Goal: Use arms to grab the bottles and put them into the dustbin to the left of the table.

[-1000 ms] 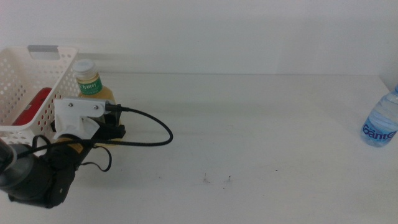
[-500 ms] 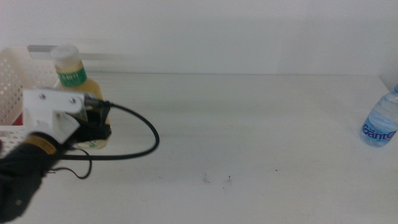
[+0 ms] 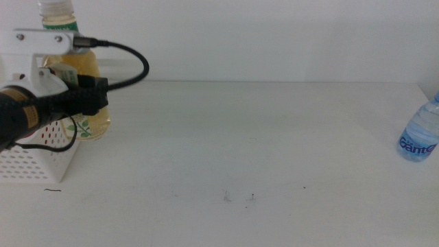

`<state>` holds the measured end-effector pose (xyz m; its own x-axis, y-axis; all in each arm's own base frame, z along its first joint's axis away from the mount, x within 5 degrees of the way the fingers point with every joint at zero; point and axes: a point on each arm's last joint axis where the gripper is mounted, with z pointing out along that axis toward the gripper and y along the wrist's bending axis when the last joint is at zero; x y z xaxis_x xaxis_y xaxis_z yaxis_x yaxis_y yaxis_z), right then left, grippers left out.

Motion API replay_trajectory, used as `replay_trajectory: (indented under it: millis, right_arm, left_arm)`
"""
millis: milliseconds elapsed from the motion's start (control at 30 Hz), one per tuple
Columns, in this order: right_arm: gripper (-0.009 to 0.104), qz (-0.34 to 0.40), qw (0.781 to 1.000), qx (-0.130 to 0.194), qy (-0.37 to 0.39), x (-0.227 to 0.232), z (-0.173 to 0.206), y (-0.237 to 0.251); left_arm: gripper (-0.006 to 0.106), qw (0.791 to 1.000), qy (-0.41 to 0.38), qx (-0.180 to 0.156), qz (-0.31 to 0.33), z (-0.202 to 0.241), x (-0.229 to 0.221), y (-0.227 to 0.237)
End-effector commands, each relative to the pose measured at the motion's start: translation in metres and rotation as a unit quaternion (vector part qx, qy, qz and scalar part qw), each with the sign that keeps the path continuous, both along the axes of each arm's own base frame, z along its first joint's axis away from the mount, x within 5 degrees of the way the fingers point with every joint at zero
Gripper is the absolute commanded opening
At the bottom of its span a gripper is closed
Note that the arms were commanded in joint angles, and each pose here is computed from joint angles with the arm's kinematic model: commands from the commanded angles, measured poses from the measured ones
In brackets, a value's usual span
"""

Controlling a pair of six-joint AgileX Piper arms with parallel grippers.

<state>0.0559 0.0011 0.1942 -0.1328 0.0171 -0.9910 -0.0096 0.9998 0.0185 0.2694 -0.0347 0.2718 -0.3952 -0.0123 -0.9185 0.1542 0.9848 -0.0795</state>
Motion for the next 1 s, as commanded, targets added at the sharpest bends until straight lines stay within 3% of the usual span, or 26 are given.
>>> replay_trajectory:
  millis: [0,367,600,733,867,967]
  right_arm:
    - [0.092,0.000,1.000,-0.006,-0.005,0.000,0.000,0.000]
    - [0.092,0.000,1.000,-0.006,-0.005,0.000,0.000,0.000]
    - [0.092,0.000,1.000,-0.006,-0.005,0.000,0.000,0.000]
    - [0.092,0.000,1.000,-0.006,-0.005,0.000,0.000,0.000]
    - [0.092,0.000,1.000,-0.006,-0.005,0.000,0.000,0.000]
    - [0.092,0.000,1.000,-0.006,-0.005,0.000,0.000,0.000]
  left_arm:
    - [0.045,0.999,-0.028,-0.032,-0.012,0.019,0.001,-0.004]
    - [0.045,0.998,-0.037,-0.041,-0.039,0.024,0.002,-0.009]
    - [0.045,0.997,-0.042,-0.022,-0.056,0.024,0.001,-0.011]
    - [0.045,0.998,-0.037,-0.048,0.006,0.024,0.004,-0.002]
    - [0.045,0.999,-0.003,0.010,0.034,0.023,0.004,0.003]
    - [0.045,0.997,0.034,0.028,0.058,0.037,0.007,0.007]
